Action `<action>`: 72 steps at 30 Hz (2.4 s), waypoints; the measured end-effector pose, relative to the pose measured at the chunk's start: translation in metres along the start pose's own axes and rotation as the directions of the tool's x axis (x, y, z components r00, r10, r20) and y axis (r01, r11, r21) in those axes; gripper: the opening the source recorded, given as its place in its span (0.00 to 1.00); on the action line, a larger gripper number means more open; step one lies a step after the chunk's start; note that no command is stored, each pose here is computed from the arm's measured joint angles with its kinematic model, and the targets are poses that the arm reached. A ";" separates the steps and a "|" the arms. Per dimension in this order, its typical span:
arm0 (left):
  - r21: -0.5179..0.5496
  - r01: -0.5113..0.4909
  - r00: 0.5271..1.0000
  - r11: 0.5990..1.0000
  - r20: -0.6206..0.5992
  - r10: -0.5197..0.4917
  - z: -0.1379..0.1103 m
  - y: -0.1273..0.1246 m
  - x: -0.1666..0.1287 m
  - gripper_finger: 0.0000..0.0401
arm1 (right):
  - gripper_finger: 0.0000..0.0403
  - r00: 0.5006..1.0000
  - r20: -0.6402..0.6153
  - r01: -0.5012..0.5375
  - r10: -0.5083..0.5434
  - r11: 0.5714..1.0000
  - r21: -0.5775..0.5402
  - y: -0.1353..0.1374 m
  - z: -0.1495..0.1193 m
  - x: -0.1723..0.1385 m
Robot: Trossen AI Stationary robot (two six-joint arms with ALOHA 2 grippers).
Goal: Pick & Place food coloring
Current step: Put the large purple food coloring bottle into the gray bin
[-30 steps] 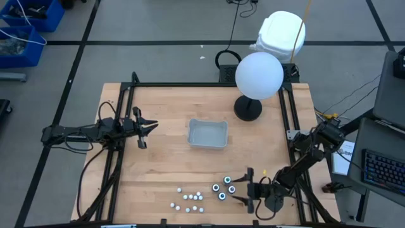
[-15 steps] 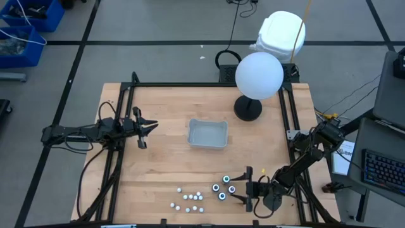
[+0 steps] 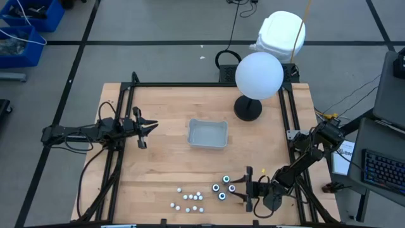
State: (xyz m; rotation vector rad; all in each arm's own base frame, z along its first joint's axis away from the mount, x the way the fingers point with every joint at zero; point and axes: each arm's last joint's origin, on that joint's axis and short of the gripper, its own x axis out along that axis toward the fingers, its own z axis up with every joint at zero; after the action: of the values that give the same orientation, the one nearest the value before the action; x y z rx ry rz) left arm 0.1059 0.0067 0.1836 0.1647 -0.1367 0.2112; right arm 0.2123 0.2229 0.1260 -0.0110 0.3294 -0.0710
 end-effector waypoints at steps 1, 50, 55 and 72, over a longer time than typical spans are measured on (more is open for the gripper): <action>0.000 0.001 1.000 1.000 0.000 -0.001 0.000 0.000 0.000 0.16 | 0.41 1.000 0.000 0.000 0.000 1.000 0.000 0.000 0.000 0.000; -0.055 0.005 0.999 0.998 -0.036 -0.007 -0.003 -0.001 0.000 0.16 | 0.26 0.966 0.193 -0.147 0.175 0.977 -0.152 -0.032 0.100 -0.057; -0.069 0.005 0.999 0.998 -0.047 -0.009 -0.005 -0.001 0.000 0.16 | 0.26 0.963 0.257 -0.047 0.084 0.988 -0.147 -0.061 0.123 -0.053; -0.120 0.005 0.995 0.993 -0.101 -0.017 -0.010 -0.002 -0.001 0.16 | 0.26 0.949 0.305 -0.034 0.080 0.988 -0.153 -0.154 0.155 0.015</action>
State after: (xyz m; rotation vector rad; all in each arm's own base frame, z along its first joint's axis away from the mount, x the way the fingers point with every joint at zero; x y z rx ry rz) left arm 0.1069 0.0067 0.1736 0.0349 -0.0467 0.1993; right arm 0.2663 0.0686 0.2714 -0.1562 0.0185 0.0134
